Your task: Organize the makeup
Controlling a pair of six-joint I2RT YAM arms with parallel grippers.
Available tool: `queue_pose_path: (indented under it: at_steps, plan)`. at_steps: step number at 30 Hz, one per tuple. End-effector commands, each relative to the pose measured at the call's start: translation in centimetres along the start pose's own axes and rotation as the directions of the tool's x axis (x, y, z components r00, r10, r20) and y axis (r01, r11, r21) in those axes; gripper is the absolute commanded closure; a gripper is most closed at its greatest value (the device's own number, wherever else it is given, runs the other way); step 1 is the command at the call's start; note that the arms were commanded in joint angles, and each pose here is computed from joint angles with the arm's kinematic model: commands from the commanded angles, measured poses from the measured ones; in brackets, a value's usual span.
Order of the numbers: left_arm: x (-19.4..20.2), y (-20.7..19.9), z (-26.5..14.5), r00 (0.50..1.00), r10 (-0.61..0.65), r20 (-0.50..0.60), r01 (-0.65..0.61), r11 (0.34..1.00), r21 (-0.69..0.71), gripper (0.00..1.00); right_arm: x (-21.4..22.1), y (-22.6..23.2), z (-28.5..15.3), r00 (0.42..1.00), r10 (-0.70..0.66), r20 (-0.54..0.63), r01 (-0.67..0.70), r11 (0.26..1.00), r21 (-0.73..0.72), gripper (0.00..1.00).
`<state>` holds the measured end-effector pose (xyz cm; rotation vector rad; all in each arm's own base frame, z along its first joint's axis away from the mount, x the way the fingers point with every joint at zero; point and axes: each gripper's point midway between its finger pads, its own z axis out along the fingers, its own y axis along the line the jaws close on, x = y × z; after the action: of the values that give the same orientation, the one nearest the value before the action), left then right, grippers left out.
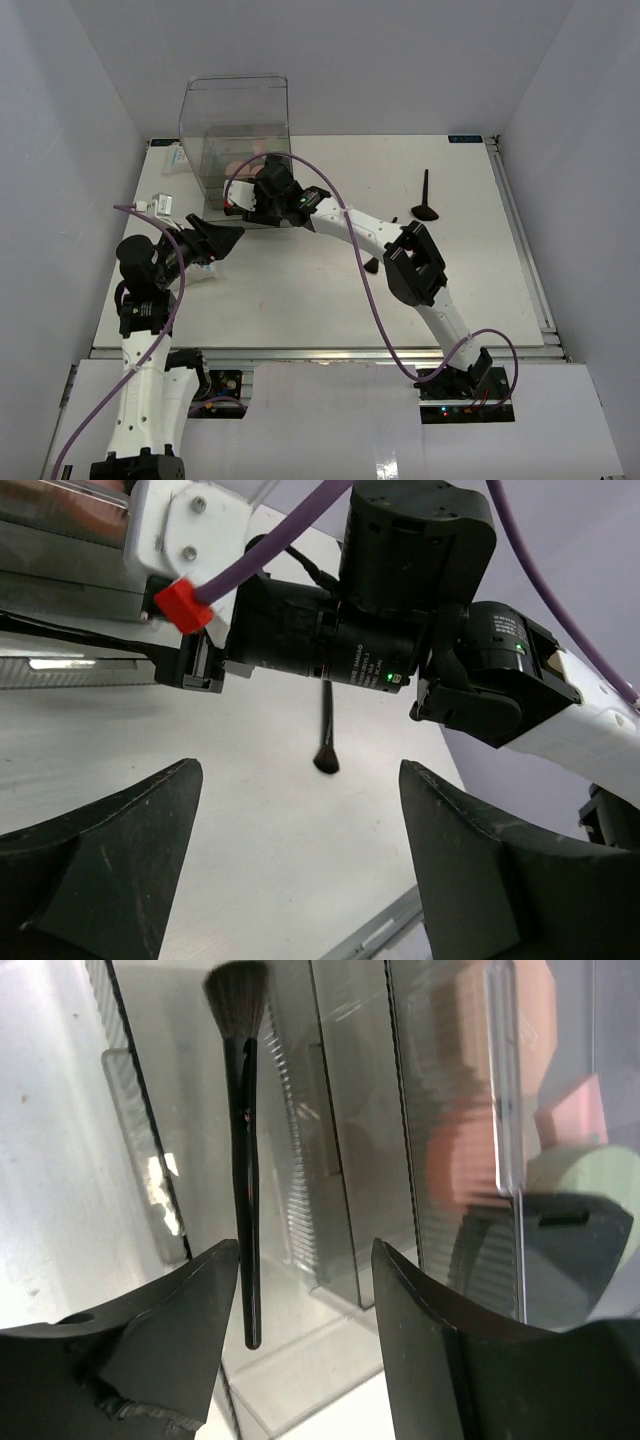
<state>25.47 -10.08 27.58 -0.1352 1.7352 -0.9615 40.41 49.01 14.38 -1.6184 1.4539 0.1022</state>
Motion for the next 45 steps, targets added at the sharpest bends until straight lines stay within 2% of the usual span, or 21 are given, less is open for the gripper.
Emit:
queue_pose_path:
  at_steps: [1,2,3,4,6,9,12,14,16,19,21,23,25,30,35,45]
  plan:
    - [0.3,-2.4,0.1,0.998,-0.031,-0.059,0.038,0.993,0.111,0.14,-5.1,-3.7,-9.3,0.979,0.113,0.171,-0.106,0.993,-0.044,0.36]
    - [0.5,-2.6,0.2,0.997,-0.04,-0.068,0.047,0.992,0.117,0.16,-4.1,-2.9,-10.5,0.977,0.15,0.151,-0.133,0.985,-0.114,0.35]
    - [0.7,-2.8,0.4,0.996,-0.044,-0.079,0.053,0.991,0.124,0.16,-4.5,-3.1,-13.1,0.967,0.178,0.185,-0.149,0.976,-0.16,0.35]
    - [1.1,-3.3,0.8,0.994,-0.045,-0.1,0.058,0.989,0.138,0.17,-3.0,-2.3,-14.5,0.949,0.242,0.204,-0.185,0.947,-0.263,0.35]
    - [3.0,-5.3,1.7,0.985,-0.033,-0.169,0.065,0.979,0.191,0.18,-0.7,-2.6,-18.7,0.905,0.356,0.231,-0.258,0.894,-0.366,0.36]
    - [5.0,-7.3,3.9,0.976,-0.004,-0.216,0.05,0.978,0.204,0.18,6.2,0.1,-21.5,0.858,0.495,0.137,-0.399,0.811,-0.428,0.37]
    - [8.1,-8.5,6.9,0.954,0.031,-0.297,0.026,0.982,0.185,0.18,10.6,1.2,-25.1,0.797,0.593,0.117,-0.502,0.758,-0.416,0.37]
    - [10.7,-10.2,8.6,0.932,0.096,-0.348,-0.026,0.979,0.201,0.18,15.3,1.5,-27.1,0.711,0.699,0.079,-0.63,0.683,-0.369,0.37]
    - [13.4,-11.2,11.0,0.897,0.152,-0.414,-0.071,0.976,0.205,0.2,18.4,0.1,-29.9,0.631,0.767,0.114,-0.715,0.633,-0.298,0.37]
    - [16.5,-11.4,15.0,0.847,0.242,-0.473,-0.173,0.967,0.185,0.23,22.4,0.5,-32.4,0.514,0.846,0.142,-0.811,0.533,-0.242,0.37]
    - [18.9,-11.8,17.8,0.808,0.294,-0.511,-0.236,0.956,0.176,0.25,24.7,0.2,-33.8,0.457,0.875,0.158,-0.857,0.481,-0.186,0.37]
    - [19.5,-12.8,20.2,0.788,0.352,-0.505,-0.299,0.936,0.185,0.29,26.4,-0.2,-34.8,0.439,0.884,0.163,-0.88,0.459,-0.119,0.37]
    - [22.2,-11.2,22.2,0.737,0.38,-0.559,-0.36,0.921,0.152,0.33,27.4,-0.1,-35.1,0.433,0.888,0.156,-0.89,0.449,-0.082,0.37]
    - [24.8,-9.0,27.2,0.661,0.458,-0.594,-0.506,0.857,0.098,0.42,28.1,0.1,-35.3,0.41,0.898,0.159,-0.902,0.425,-0.073,0.37]
    - [26.2,-7.7,29.2,0.601,0.515,-0.611,-0.596,0.799,0.087,0.44,27.9,0.0,-35.5,0.418,0.893,0.169,-0.898,0.434,-0.074,0.37]
    - [29.4,-6.5,29.9,0.545,0.533,-0.647,-0.619,0.776,0.118,0.47,27.8,0.1,-35.4,0.418,0.892,0.173,-0.896,0.436,-0.087,0.37]
